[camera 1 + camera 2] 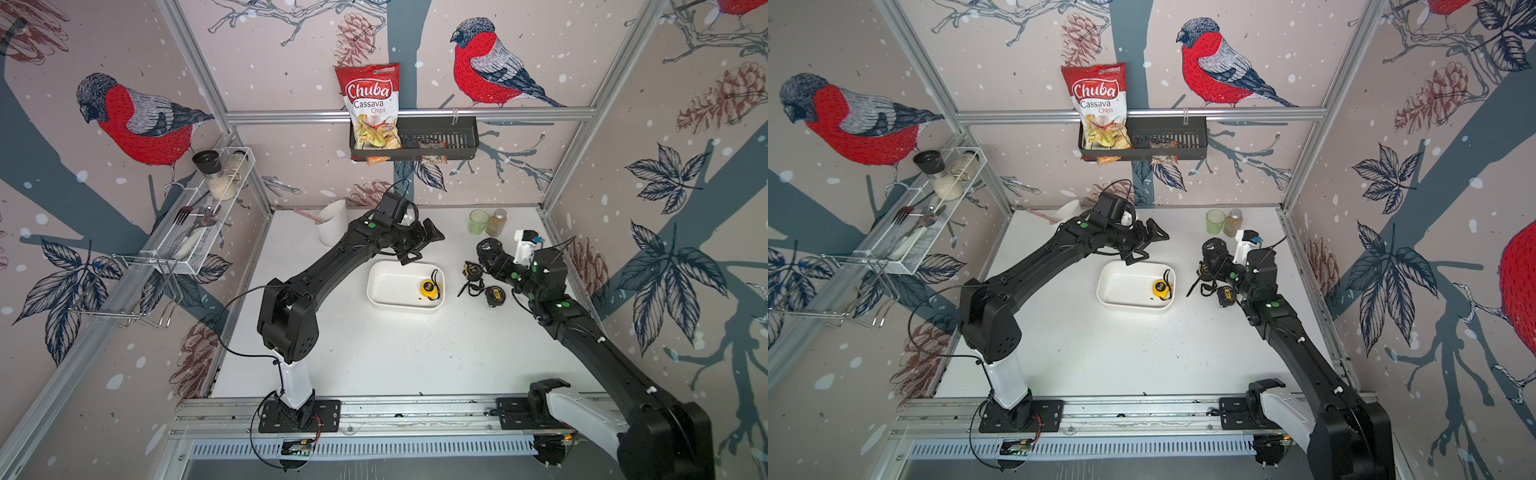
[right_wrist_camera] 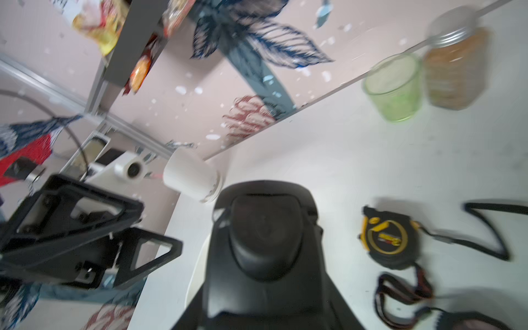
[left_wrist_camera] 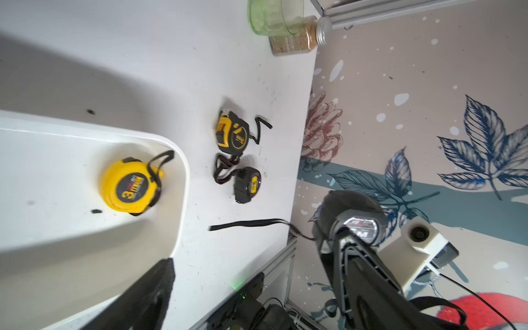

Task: Take the tape measure out of the storage box
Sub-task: Place the tape measure at the center of the board.

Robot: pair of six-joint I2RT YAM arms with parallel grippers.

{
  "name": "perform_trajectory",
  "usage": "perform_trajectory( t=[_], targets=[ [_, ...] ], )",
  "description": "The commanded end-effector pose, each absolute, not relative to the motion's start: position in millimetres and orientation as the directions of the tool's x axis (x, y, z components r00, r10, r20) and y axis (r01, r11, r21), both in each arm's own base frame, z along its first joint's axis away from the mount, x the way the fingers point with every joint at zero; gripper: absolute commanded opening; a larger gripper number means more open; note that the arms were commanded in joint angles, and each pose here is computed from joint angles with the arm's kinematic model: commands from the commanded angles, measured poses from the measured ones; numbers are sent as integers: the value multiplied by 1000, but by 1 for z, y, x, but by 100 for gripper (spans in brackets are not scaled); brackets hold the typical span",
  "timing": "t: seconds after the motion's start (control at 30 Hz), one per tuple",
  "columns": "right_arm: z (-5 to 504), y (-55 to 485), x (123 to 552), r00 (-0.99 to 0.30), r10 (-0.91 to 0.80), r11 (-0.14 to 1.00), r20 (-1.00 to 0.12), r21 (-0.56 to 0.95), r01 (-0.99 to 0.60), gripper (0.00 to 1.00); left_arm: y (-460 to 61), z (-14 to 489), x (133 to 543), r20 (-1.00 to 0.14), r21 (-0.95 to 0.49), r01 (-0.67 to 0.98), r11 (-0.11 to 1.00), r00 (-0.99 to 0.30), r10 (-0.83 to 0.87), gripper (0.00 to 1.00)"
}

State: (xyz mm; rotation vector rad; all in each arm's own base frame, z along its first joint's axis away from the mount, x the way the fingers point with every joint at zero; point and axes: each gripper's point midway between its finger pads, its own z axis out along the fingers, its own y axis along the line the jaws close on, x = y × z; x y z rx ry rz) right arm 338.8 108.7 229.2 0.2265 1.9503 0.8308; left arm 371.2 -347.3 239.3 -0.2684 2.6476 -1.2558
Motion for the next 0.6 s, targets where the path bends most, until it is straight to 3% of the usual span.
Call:
perform_trajectory(
  t=[0.0, 0.57],
  targets=[
    [213, 77, 339, -529, 565, 713, -634, 697, -74, 0, -328, 226, 373, -173, -687, -42, 726, -960, -220, 97],
    [144, -2, 398, -472, 773, 573, -425, 786, 232, 0, -293, 219, 365, -253, -566, -51, 823, -939, -232, 97]
  ],
)
